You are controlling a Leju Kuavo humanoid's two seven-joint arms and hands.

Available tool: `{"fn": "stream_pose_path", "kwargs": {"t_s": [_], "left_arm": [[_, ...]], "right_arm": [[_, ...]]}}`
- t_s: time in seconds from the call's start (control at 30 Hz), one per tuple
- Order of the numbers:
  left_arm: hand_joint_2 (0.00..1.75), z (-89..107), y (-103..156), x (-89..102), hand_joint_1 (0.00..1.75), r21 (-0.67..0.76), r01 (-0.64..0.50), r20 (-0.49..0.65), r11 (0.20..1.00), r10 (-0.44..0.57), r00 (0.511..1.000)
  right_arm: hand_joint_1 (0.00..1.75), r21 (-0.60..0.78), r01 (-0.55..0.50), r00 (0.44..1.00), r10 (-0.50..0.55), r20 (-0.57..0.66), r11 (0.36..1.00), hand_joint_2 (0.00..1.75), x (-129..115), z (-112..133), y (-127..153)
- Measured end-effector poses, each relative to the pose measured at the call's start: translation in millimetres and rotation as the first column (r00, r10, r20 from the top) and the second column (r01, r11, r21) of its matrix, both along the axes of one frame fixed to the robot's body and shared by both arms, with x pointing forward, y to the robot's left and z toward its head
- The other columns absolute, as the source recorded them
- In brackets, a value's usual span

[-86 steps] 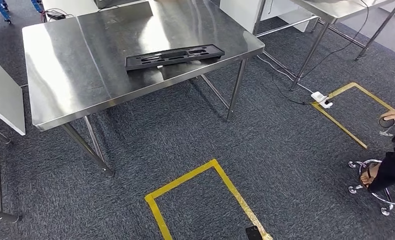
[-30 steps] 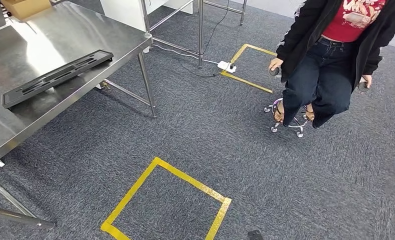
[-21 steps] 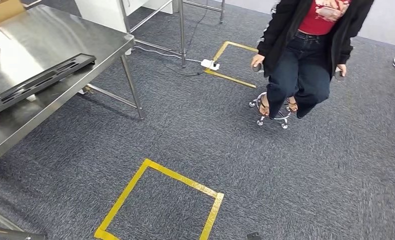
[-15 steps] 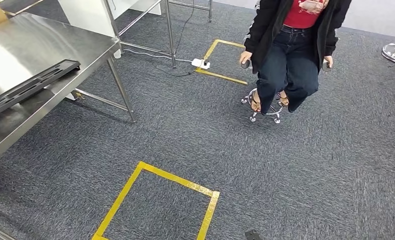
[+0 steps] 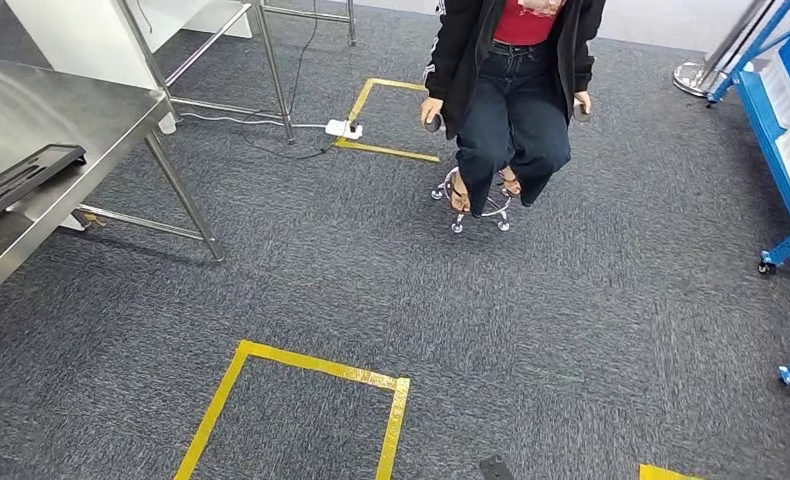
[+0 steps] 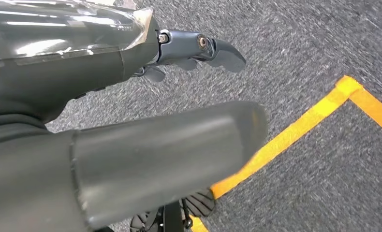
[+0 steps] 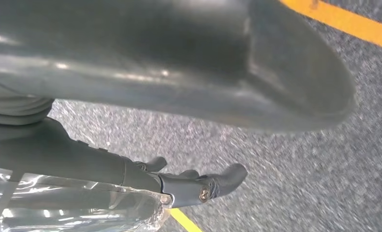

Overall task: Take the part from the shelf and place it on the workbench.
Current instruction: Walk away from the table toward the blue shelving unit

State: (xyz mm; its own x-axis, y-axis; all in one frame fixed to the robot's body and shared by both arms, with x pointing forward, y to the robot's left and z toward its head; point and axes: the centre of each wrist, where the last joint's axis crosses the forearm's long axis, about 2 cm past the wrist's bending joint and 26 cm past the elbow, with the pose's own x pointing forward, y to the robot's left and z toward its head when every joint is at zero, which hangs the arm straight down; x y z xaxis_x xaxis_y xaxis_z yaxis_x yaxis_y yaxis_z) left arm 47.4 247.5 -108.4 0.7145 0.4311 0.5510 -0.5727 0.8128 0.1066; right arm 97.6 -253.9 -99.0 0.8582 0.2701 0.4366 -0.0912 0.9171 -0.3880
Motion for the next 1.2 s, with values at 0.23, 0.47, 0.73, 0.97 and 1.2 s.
{"fn": "stream_pose_path", "kwargs": {"t_s": [0.23, 0.47, 0.73, 0.97, 1.2], "left_arm": [[0.0, 0.0, 1.3, 0.8, 0.0, 0.004, 0.002, 0.0, 1.0, -0.002, 1.0], [0.0, 0.2, 1.6, 2.1, 0.0, 0.0, 0.008, 0.002, 1.0, -0.008, 1.0], [0.0, 0.1, 0.6, 1.0, 0.0, -0.001, 0.018, -0.003, 1.0, -0.018, 1.0], [0.0, 0.1, 0.6, 1.1, 0.0, -0.005, 0.029, -0.007, 1.0, -0.029, 1.0], [0.0, 0.4, -1.5, 1.7, 0.0, -0.01, 0.033, -0.008, 0.999, -0.033, 0.999]], "right_arm": [[0.0, 0.01, -0.008, 1.0, 0.008, -0.013, 1.0, 0.0, 1.1, 0.6, 5.2], [0.0, 0.009, -0.008, 1.0, 0.008, -0.016, 1.0, 0.0, 0.4, 0.6, 6.3], [0.0, 0.002, -0.013, 0.999, 0.013, -0.031, 1.0, 0.0, -6.8, -0.9, 6.1], [0.0, -0.004, -0.003, 0.999, 0.003, -0.036, 1.0, 0.0, -10.8, -1.7, 5.4], [0.0, -0.011, -0.008, 0.999, 0.007, -0.041, 1.0, 0.0, -14.4, -2.4, 5.3]]}}
